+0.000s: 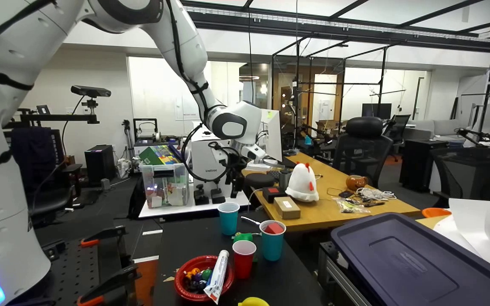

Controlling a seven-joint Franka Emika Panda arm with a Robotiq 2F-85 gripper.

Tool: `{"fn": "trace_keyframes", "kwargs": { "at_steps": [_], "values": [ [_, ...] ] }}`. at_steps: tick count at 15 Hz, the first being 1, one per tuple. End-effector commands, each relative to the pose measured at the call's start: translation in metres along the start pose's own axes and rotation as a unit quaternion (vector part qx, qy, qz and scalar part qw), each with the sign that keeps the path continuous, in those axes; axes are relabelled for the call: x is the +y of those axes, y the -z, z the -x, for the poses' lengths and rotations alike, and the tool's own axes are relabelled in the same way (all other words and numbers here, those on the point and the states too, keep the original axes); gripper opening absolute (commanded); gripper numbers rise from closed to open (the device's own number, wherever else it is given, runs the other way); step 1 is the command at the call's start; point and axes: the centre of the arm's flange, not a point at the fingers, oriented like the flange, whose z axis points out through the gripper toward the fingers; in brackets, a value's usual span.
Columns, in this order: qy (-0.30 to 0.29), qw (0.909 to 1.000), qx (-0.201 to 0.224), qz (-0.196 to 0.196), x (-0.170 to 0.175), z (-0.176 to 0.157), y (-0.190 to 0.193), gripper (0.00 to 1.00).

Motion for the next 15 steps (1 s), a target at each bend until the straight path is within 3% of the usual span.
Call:
{"fn": "trace_keyframes", "kwargs": {
  "at_steps": [1, 7, 15],
  "values": [
    [-0.014, 0.9998, -0.004, 0.009, 0.001, 0.000, -0.005, 1.00],
    [0.005, 0.9993, -0.004, 0.036, 0.011, 0.002, -0.017, 1.00],
    [0.140, 0.9853, 0.032, 0.092, 0.002, 0.005, -0.026, 1.00]
  ]
}}
